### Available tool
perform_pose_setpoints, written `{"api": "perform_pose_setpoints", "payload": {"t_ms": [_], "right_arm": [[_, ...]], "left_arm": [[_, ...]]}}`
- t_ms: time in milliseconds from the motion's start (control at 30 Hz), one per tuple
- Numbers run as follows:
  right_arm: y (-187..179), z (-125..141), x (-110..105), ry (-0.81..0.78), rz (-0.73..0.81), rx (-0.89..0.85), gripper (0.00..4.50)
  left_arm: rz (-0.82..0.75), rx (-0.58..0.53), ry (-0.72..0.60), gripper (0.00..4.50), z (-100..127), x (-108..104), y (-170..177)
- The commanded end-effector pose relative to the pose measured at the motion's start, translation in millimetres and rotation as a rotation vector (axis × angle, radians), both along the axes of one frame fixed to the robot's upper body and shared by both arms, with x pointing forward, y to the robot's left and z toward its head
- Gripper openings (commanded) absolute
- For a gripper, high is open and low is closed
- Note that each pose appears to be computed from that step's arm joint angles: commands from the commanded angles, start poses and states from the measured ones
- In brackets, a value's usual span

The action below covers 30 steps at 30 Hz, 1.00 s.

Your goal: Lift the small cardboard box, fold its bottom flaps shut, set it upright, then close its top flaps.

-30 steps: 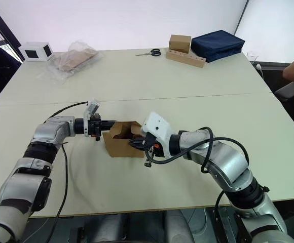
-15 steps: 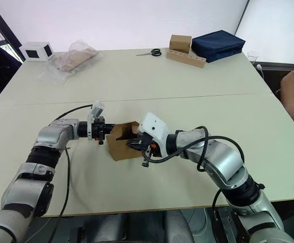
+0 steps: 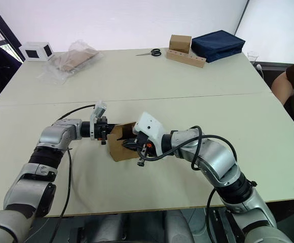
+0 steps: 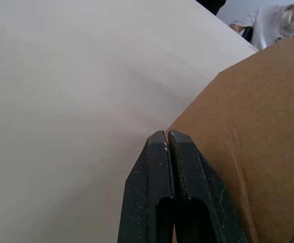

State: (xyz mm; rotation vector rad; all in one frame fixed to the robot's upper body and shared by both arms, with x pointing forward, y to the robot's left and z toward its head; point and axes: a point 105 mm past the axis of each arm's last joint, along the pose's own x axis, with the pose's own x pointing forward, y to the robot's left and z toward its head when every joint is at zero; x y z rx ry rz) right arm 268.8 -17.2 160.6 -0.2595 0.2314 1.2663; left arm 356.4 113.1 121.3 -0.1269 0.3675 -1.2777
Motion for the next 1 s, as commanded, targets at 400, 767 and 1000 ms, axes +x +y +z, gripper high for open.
{"api": "perform_pose_setpoints", "payload": {"t_ms": [400, 767, 1000], "right_arm": [[-2, -7, 1, 0.084, -0.015, 0.048, 0.0], [-10, -23, 3, 0.146, -0.076, 0.03, 0.0], [-16, -17, 3, 0.194, -0.115, 0.062, 0.0]], "left_arm": [[-0.029, -0.035, -0.042, 0.05, 11, -3, -13], [-0.032, -0.047, -0.051, 0.05, 12, -3, -20], [-0.043, -0.047, -0.065, 0.05, 14, 5, -29]]}}
